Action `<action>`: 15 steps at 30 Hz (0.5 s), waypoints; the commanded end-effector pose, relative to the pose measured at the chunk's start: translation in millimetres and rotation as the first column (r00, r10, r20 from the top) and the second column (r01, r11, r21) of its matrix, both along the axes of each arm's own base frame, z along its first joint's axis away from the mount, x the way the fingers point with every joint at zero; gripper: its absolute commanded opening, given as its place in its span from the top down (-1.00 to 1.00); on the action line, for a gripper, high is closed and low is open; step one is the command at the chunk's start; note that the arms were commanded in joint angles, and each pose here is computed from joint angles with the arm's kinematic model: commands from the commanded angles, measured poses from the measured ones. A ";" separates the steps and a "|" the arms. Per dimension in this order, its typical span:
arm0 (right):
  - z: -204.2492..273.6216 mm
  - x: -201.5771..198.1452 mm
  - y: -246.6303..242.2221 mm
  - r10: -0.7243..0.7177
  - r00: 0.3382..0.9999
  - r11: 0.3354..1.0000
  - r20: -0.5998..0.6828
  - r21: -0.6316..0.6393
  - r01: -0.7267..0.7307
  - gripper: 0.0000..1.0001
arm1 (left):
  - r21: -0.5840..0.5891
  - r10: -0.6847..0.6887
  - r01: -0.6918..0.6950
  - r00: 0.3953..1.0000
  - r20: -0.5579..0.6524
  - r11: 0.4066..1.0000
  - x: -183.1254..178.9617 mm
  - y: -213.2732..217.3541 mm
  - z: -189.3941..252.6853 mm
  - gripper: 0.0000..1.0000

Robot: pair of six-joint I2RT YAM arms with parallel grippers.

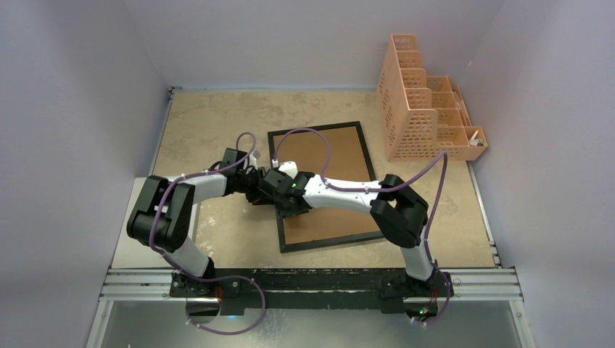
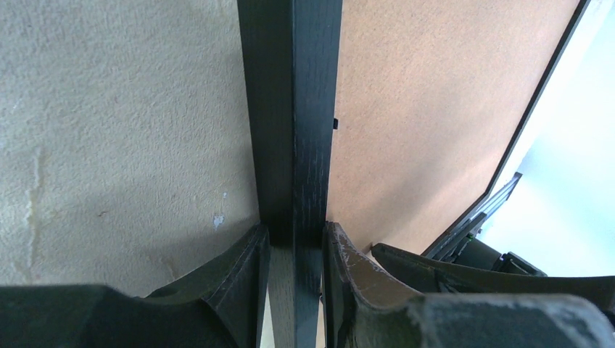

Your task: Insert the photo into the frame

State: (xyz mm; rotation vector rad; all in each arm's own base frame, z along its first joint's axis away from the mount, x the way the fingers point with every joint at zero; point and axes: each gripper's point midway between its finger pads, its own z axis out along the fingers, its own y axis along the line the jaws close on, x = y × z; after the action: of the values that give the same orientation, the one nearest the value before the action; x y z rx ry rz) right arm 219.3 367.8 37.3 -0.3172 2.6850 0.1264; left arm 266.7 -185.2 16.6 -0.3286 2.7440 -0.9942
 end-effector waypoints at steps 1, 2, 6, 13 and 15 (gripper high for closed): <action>16.2 12.7 -13.9 -0.096 0.995 0.995 0.041 0.038 0.094 -0.04 | 0.208 0.029 0.013 0.979 -0.200 0.978 -53.7 41.8 -41.1 1.00; 26.7 18.0 -11.5 -0.101 0.993 0.993 0.063 0.071 0.096 -0.04 | 0.173 0.018 0.013 0.984 -0.176 0.985 -48.2 37.3 -33.7 1.00; 50.1 36.2 -11.6 -0.132 0.985 0.983 0.110 0.144 0.116 -0.05 | 0.055 0.002 0.000 0.999 -0.039 0.998 -19.6 22.8 8.7 0.96; 55.0 51.4 -2.4 -0.078 0.989 0.983 0.123 0.174 0.056 -0.05 | 0.023 0.001 -0.004 0.988 0.157 1.000 21.4 17.7 65.5 0.66; 51.9 54.6 6.6 -0.040 0.992 0.984 0.118 0.177 0.019 -0.05 | 0.040 0.011 -0.019 0.985 0.174 0.999 29.8 22.1 69.6 0.57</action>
State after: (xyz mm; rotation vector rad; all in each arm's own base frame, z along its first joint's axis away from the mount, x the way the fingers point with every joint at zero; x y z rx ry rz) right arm 265.4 356.4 81.1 -0.1402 2.5683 0.2647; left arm 258.9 -160.5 38.8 -0.3374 2.7625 -0.8820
